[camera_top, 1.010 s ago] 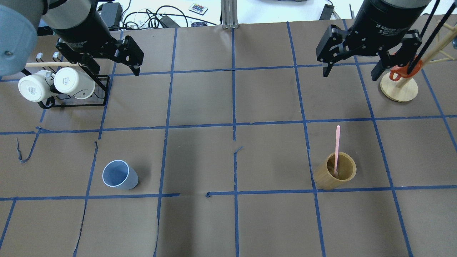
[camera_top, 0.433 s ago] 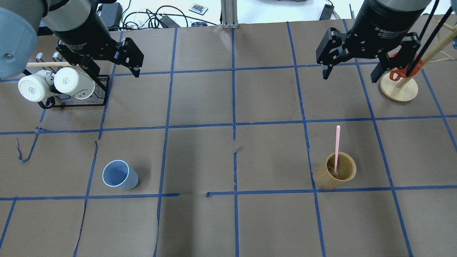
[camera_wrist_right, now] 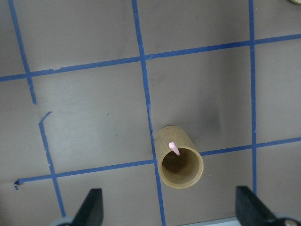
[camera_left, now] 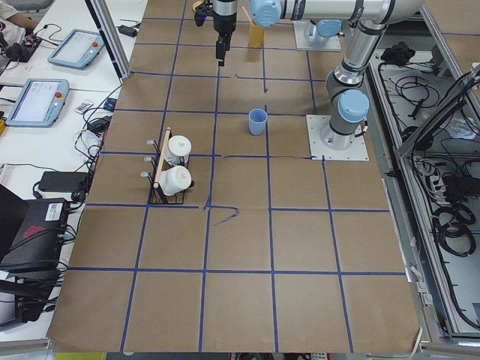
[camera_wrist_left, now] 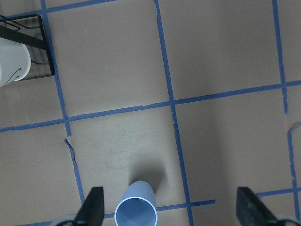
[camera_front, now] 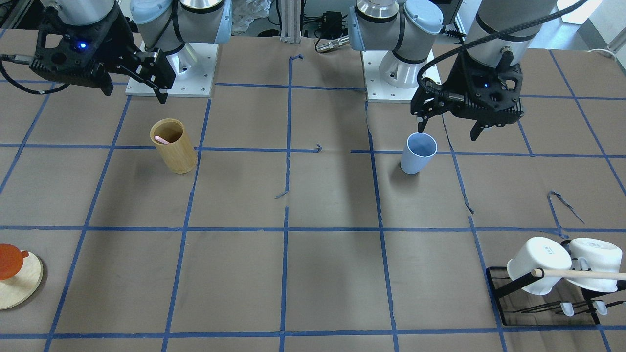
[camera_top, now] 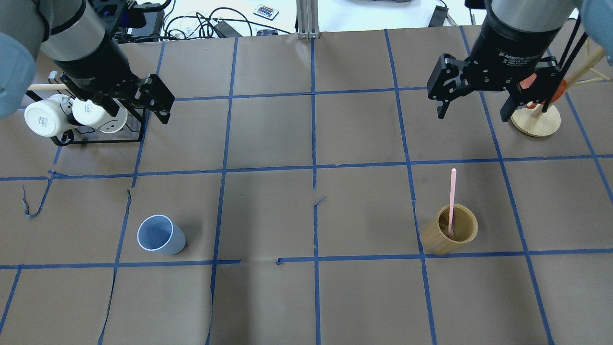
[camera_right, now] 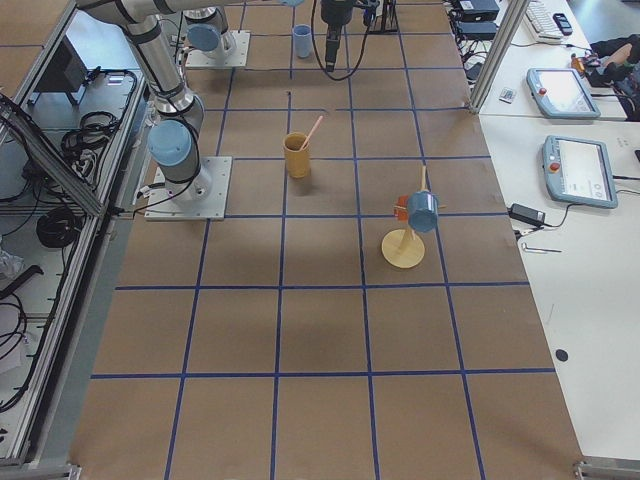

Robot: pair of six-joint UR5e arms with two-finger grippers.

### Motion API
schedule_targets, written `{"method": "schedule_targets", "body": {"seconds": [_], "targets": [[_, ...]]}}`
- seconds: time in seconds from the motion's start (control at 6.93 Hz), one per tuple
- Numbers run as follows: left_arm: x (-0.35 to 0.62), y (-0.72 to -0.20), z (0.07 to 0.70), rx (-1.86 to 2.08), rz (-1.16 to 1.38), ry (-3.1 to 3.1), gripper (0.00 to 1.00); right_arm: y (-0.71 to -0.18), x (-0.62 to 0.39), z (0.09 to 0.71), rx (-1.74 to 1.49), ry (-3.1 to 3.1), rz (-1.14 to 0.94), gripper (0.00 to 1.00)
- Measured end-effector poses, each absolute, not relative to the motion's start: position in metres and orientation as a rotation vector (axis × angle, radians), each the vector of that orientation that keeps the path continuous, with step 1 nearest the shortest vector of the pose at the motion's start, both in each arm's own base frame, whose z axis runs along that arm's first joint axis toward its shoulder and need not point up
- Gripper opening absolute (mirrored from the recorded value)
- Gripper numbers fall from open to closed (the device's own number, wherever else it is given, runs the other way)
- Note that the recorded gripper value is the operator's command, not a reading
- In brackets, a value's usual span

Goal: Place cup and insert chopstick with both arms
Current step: 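Lower the left gripper onto the blue cup while the right descends to the chopstick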

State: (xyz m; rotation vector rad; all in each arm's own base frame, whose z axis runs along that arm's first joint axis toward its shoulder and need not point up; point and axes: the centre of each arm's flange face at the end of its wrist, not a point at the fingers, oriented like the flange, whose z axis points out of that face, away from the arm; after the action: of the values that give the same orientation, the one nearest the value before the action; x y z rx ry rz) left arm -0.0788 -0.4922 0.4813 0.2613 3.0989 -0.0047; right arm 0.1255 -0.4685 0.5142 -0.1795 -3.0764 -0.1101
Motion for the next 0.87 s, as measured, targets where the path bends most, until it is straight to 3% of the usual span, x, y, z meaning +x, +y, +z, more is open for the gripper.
{"method": "schedule_targets", "body": {"seconds": [0.58,0.72,0.87], "targets": [[0.001,-0.457,0.364,0.103,0.235,3.168,0.97,-0.475,0.119,0.447,0.012,-3.053,0.018,0.98],[0.004,-0.448,0.343,0.113,0.277,3.177,0.94,-0.469,0.12,0.425,0.017,-3.053,0.016,0.94],[0.004,-0.44,0.329,0.128,0.318,3.185,0.94,-0.462,0.12,0.406,0.017,-3.054,-0.012,0.79]]}}
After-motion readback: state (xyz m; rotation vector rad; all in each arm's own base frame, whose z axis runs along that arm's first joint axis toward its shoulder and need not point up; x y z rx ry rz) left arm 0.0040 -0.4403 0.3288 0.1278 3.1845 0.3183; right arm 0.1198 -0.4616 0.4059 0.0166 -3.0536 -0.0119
